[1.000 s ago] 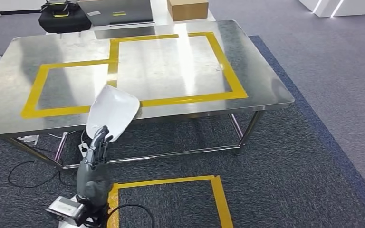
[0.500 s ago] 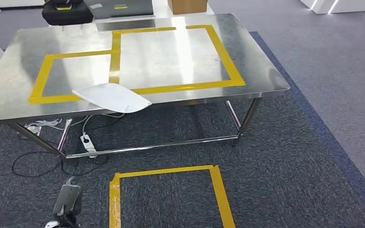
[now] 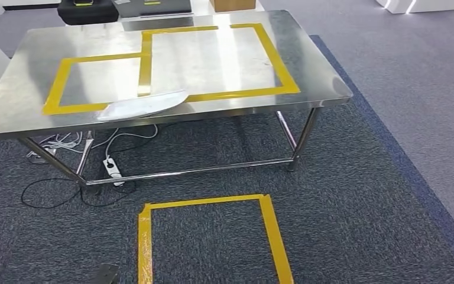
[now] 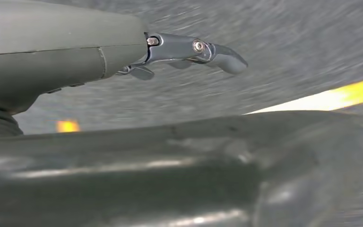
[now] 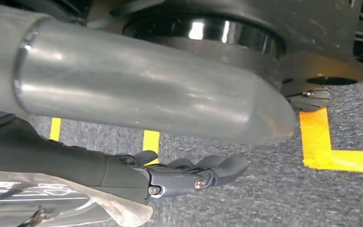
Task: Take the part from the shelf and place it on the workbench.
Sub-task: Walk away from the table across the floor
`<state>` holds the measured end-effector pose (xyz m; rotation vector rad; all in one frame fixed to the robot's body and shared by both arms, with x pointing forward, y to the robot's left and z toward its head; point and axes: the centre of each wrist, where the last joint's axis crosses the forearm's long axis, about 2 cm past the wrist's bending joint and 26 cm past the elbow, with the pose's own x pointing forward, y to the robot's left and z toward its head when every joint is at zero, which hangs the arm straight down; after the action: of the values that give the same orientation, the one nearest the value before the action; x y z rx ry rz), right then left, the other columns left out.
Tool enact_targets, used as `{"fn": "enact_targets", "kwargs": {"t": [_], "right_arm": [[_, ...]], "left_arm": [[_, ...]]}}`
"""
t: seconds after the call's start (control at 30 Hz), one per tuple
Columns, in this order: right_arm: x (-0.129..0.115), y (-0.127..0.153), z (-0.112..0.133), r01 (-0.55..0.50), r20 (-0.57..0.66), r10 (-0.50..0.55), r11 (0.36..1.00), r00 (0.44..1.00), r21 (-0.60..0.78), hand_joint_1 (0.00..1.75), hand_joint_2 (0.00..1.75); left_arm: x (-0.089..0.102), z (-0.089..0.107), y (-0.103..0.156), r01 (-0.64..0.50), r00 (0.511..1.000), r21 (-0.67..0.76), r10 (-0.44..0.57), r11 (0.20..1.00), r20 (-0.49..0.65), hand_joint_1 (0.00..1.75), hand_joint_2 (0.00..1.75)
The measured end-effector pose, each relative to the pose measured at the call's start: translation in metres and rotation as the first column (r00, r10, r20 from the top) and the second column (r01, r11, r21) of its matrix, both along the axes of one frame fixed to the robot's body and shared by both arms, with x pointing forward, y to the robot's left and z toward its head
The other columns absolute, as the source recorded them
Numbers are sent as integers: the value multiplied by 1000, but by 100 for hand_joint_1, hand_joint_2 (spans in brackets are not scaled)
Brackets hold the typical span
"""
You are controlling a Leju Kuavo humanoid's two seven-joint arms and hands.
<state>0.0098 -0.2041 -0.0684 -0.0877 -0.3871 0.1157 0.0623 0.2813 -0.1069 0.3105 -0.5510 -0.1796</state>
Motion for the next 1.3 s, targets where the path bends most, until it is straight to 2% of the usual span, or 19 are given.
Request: {"fn": "enact_targets", "kwargs": {"t": [0.1,0.3,0.57,0.77,1.03,1.3], "right_arm": [[1,-1,-2,6,-6,-6,1000,1000,-7,0,0],[-1,-2,-4,17,-21,-17,1000,1000,-9,0,0],[4,-3,-5,32,-28,-32,999,999,-24,0,0],[12,2,-19,52,14,-51,998,999,-47,0,0],[15,6,-28,56,-21,-57,998,998,-26,0,0],[12,2,-32,66,-54,-67,998,996,-23,0,0]], "left_arm": [[-10,-1,-11,29,997,-10,-30,1000,-71,0,0],[-16,-2,-21,43,994,-26,-45,999,-102,0,0],[-17,-2,-26,90,990,-30,-92,996,-108,0,0],[-16,-2,-26,143,982,-26,-145,989,-117,0,0],[-13,-1,-22,211,976,66,-206,975,-76,0,0],[-16,-1,-26,226,972,69,-220,972,-88,0,0]]}}
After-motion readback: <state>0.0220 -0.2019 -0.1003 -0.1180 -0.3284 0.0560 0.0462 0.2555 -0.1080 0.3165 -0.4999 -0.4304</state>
